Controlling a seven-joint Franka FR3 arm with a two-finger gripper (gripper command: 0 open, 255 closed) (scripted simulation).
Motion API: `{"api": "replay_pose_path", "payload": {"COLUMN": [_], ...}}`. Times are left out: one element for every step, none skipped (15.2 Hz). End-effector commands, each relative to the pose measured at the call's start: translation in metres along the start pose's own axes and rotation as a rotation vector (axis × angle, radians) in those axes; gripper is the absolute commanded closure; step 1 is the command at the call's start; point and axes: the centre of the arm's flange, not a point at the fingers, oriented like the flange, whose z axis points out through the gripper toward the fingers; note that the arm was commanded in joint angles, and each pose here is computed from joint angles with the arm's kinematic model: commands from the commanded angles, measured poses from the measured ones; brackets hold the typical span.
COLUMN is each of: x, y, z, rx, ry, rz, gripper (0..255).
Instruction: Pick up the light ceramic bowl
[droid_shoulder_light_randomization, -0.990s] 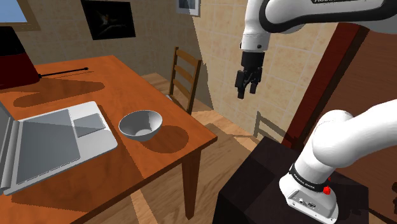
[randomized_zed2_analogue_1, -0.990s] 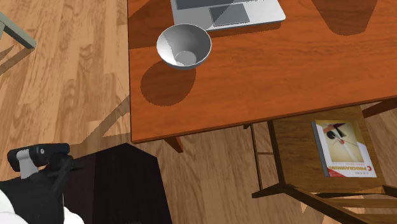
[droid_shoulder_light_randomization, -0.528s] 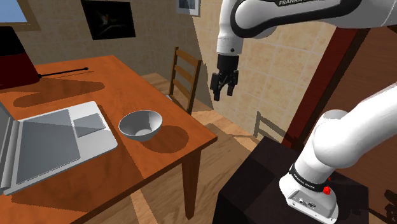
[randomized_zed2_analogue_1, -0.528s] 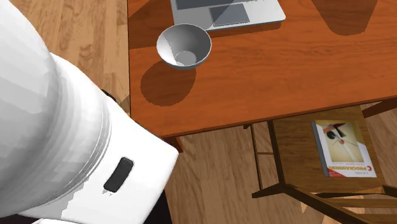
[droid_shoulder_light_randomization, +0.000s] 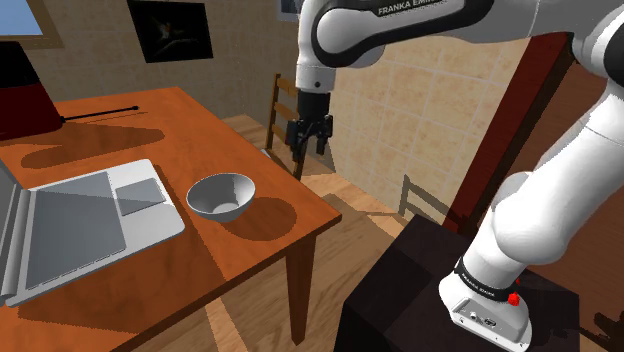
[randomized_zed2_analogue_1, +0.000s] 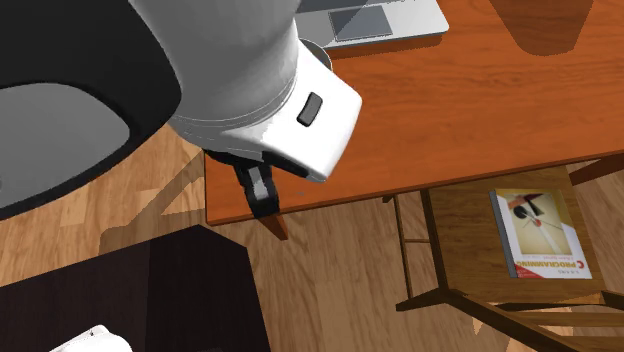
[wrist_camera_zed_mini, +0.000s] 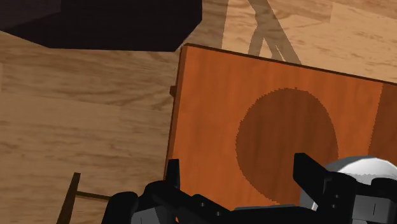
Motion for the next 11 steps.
{"api": "replay_pose_path", "payload": {"x": [0.017,0.026,0.035,0.045,0.054,0.063,0.072,0.081,0.090,0.099,0.108], "y": [-0.016,-0.024,-0.033,-0.041,-0.049,-0.058,-0.066,-0.075,-0.083,-0.092,-0.101], "z": [0.005,0.007,0.009,0.011,0.013,0.015,0.017,0.018,0.020,0.022,0.023], "rx": [0.006,0.009,0.012,0.015,0.018,0.021,0.024,0.027,0.029,0.032,0.035], "ry": [0.006,0.009,0.011,0.014,0.017,0.020,0.022,0.025,0.028,0.031,0.034], "rz": [-0.012,-0.018,-0.024,-0.030,-0.036,-0.042,-0.048,-0.055,-0.061,-0.067,-0.073], "gripper": [0,0,0,0,0,0,0,0,0,0,0]}}
